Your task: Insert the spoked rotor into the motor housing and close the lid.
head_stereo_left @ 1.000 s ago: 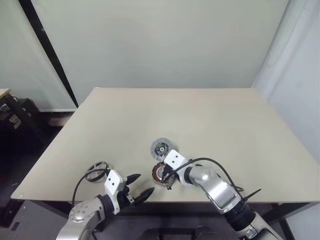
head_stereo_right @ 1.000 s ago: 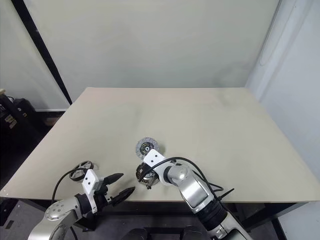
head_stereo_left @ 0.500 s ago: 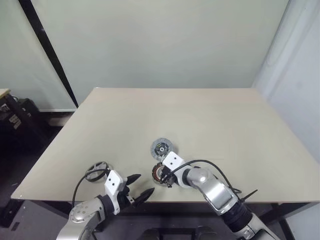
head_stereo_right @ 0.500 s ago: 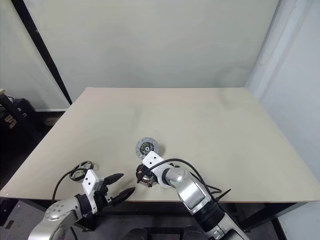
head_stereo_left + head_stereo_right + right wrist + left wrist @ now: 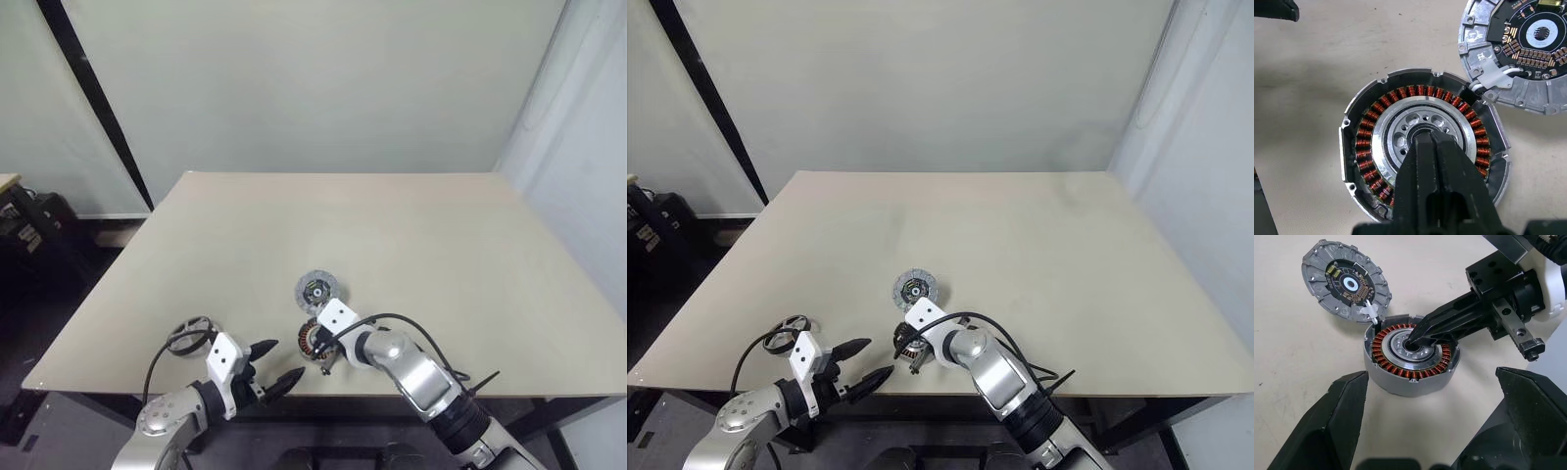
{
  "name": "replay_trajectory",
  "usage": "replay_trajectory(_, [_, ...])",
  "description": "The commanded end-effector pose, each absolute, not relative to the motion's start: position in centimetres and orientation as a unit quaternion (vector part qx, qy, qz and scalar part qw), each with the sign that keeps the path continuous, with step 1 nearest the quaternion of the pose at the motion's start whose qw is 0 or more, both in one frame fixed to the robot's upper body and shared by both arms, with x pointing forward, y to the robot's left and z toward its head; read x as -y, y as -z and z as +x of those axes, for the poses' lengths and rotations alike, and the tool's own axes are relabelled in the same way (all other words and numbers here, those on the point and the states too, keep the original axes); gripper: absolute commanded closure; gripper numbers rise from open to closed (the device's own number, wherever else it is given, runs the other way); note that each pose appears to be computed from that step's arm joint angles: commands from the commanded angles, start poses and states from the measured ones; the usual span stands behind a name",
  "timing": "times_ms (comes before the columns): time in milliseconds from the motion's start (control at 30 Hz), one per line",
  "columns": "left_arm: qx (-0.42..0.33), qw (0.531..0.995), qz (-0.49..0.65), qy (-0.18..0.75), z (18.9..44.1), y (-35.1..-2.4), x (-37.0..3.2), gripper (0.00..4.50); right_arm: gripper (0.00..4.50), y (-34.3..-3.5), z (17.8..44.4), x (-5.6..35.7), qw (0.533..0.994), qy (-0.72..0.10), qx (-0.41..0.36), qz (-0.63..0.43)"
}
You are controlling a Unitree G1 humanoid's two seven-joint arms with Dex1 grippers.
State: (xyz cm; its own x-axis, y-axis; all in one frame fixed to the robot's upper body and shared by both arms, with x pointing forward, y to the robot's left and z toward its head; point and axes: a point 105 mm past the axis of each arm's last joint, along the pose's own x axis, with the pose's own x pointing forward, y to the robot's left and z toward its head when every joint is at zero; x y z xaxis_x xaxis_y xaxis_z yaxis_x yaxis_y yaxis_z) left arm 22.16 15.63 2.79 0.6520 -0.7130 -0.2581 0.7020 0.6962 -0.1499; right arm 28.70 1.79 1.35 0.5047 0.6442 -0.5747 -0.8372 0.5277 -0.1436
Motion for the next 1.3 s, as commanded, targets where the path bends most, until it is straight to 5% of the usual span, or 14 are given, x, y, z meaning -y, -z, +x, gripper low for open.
replay_trajectory(33, [-0.127,0.908,-0.015,0.399,22.3,-3.9,-15.1,0.0,4.47,-2.4,29.3,-1.9,0.846,-0.436,-0.214,-0.218])
replay_trajectory(567, [-0.125,0.906,-0.015,0.404,22.4,-3.8,-14.8,0.0,4.47,-2.7,30.0,-0.5,0.821,-0.433,-0.209,-0.309])
replay_trajectory(1200, [-0.106,0.93,-0.064,0.347,22.8,-4.5,-16.1,0.0,4.47,-6.2,29.1,-3.2,0.845,-0.481,-0.144,-0.182])
replay_trajectory(1300, [-0.097,0.942,-0.105,0.303,22.7,-4.8,-17.3,0.0,3.9,-6.1,28.6,-2.5,0.841,-0.493,-0.153,-0.161])
